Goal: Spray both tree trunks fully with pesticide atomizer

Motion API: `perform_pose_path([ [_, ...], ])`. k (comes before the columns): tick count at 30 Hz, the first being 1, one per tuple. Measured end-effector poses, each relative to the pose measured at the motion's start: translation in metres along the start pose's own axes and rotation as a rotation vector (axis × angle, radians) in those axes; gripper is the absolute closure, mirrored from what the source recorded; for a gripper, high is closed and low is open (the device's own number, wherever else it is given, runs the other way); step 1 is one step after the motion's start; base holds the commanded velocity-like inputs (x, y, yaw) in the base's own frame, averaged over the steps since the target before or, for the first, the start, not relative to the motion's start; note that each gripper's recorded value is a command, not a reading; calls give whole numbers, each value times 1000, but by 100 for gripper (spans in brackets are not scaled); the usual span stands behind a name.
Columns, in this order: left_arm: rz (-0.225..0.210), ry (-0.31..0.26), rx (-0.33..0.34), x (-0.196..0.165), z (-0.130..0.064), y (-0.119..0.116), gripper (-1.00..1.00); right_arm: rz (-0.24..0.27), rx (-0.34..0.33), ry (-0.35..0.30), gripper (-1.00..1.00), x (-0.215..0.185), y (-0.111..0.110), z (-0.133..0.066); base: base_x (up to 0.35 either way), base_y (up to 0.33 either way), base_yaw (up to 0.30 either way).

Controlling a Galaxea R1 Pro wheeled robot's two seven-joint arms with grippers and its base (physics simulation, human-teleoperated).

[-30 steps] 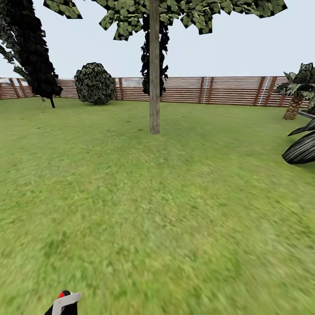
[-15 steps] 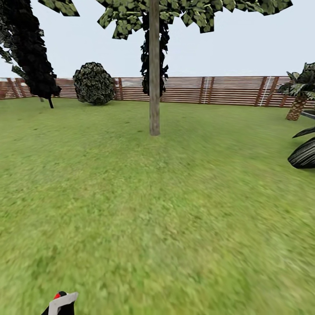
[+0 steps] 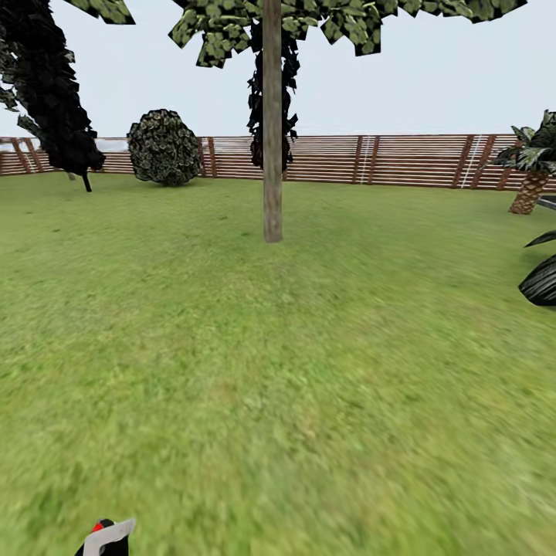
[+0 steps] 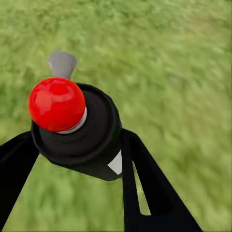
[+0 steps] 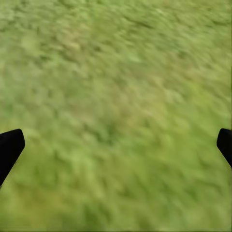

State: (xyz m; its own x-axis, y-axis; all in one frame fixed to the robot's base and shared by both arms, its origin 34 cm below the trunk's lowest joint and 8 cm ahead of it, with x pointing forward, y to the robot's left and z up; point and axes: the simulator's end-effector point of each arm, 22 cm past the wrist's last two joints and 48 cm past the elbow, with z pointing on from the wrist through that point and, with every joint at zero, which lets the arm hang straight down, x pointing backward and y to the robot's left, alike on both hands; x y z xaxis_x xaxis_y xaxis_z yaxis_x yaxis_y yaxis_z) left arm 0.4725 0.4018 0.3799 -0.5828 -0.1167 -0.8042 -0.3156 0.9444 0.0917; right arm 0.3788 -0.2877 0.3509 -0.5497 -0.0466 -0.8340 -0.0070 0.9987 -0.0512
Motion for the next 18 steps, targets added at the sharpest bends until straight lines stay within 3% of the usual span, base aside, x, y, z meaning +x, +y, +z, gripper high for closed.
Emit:
perform_pose_path([
  [18, 5, -12, 1, -1, -1, 2, 100, 0, 0, 0, -100, 0, 0, 0, 340, 0, 0],
])
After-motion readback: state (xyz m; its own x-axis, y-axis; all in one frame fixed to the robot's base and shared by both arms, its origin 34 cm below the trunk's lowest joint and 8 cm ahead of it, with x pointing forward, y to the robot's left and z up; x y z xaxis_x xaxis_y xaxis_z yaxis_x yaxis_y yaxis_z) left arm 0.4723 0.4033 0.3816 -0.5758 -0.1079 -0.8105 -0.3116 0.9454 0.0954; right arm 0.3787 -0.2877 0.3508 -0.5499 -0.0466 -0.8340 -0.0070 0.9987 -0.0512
